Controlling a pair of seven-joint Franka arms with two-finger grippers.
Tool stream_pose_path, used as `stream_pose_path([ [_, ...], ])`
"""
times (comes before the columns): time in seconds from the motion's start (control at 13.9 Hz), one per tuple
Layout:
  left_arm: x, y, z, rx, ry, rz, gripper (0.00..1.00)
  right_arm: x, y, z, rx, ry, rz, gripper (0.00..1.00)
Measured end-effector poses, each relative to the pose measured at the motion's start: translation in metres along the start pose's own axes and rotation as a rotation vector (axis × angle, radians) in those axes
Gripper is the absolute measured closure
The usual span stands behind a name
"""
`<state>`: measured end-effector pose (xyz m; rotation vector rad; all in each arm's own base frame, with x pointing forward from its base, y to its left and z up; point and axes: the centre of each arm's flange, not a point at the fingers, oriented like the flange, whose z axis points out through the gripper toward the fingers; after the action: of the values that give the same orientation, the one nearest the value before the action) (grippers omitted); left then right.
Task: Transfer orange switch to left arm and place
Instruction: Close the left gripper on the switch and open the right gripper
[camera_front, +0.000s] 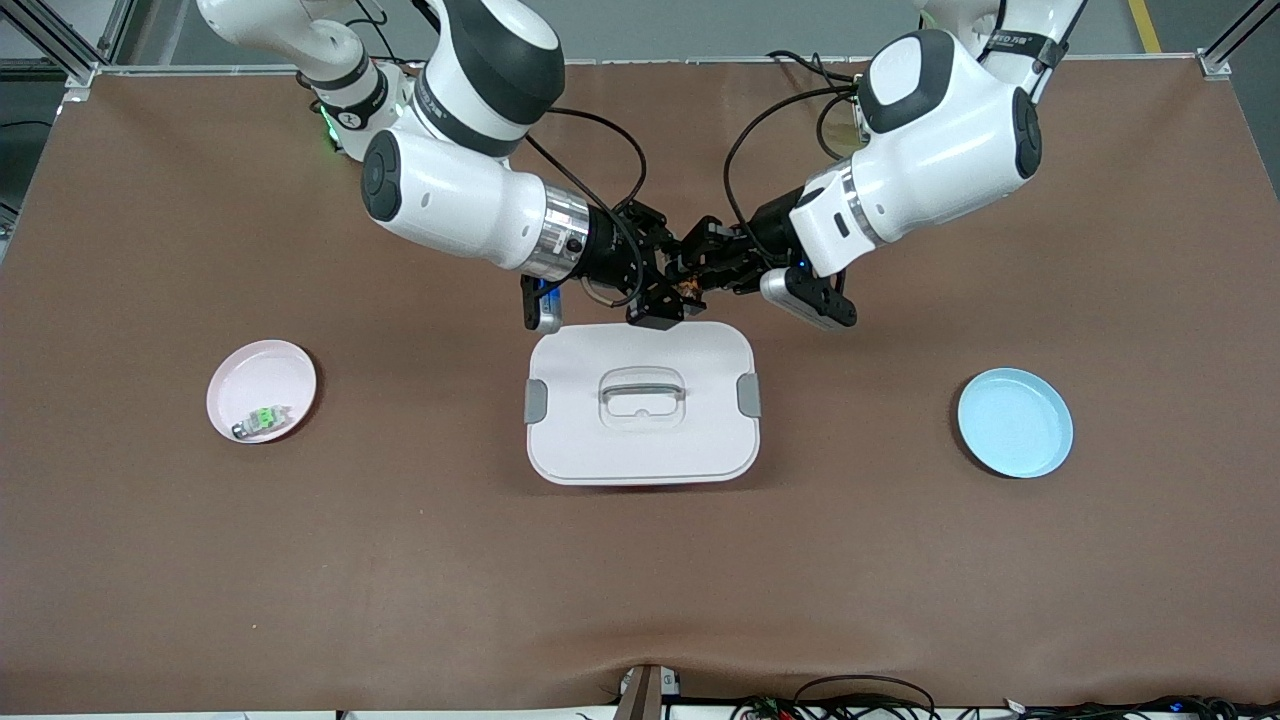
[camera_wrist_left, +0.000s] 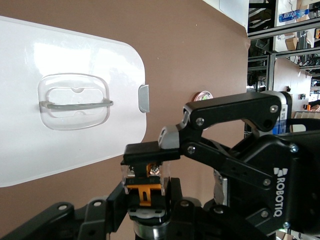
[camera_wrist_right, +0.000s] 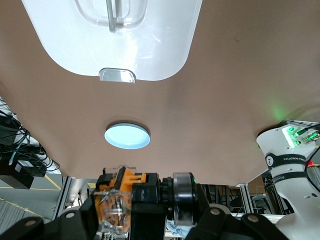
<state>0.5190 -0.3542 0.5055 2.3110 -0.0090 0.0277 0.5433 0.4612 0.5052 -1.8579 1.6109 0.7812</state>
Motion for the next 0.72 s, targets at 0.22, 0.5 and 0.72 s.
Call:
stream_pose_path([
  [0.22, 0.0002, 0.0003, -0.0002, 0.0, 0.001, 0.001, 0.63, -0.0001, -0.0002, -0.0003, 0.001, 0.0, 0.0, 0.27],
  [0.5, 0.0012, -0.0009, 0.0007, -0.001, 0.004, 0.052, 0.63, -0.0029, -0.0003, -0.0016, 0.003, -0.004, -0.003, 0.0],
  [0.72, 0.0082, -0.0092, -0.0048, 0.03, 0.02, 0.082, 0.63, -0.0066, -0.0029, -0.0074, 0.014, -0.009, -0.009, 0.0],
])
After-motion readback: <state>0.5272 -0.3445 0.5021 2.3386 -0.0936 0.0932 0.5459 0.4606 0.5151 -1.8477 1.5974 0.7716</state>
